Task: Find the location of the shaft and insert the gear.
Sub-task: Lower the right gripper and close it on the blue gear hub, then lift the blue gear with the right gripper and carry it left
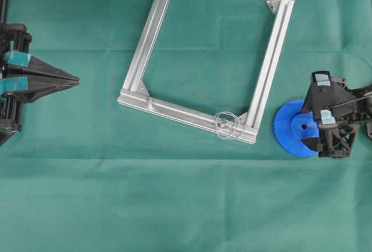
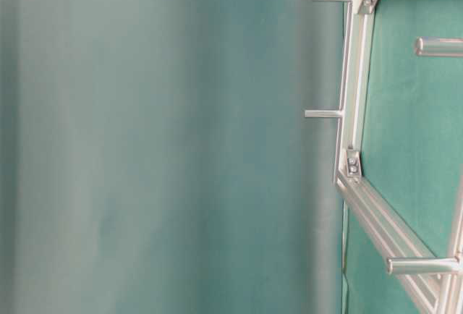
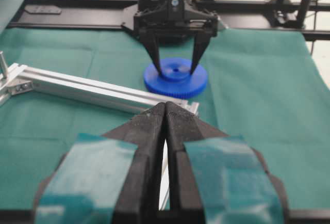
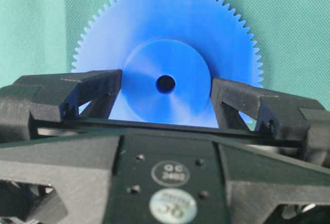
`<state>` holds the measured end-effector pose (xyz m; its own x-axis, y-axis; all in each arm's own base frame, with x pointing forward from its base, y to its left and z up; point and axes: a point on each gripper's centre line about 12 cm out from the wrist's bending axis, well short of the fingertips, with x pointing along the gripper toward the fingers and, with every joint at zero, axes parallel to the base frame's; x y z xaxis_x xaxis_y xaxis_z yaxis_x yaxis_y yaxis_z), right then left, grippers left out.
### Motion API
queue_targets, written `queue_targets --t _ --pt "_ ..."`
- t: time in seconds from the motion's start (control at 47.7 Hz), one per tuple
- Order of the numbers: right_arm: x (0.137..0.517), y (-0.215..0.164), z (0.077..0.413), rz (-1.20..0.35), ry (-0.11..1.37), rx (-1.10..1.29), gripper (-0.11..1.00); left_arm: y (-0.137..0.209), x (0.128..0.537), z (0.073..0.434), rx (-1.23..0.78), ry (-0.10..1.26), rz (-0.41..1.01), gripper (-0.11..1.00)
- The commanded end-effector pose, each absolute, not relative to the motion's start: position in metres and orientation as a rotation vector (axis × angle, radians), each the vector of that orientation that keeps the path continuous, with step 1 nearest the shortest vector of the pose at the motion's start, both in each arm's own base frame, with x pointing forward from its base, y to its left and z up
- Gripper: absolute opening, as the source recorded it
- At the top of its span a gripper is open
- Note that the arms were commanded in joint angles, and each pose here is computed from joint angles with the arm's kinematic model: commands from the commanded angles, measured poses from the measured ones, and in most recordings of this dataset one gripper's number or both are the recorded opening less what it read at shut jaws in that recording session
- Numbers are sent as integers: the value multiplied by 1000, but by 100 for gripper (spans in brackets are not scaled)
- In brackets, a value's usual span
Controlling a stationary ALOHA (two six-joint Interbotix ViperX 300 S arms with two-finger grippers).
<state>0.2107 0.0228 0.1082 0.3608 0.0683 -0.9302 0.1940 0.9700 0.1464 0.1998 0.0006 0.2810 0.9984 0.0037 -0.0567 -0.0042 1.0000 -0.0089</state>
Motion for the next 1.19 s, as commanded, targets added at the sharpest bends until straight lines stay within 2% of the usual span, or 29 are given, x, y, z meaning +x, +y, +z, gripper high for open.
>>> queue_targets --t 0.0,0.335,0.398,0.503,1.173 --pt "213 24 109 -80 1197 251 92 1 203 287 -8 44 5 1" --pt "213 24 109 -80 1200 251 90 1 203 287 -8 46 5 1" --pt "213 24 109 -80 1200 251 85 1 203 287 -8 46 5 1" --pt "213 24 109 -81 1201 251 69 1 203 287 -8 44 5 1" --pt "213 24 110 -102 1215 279 68 1 203 287 -9 48 5 1"
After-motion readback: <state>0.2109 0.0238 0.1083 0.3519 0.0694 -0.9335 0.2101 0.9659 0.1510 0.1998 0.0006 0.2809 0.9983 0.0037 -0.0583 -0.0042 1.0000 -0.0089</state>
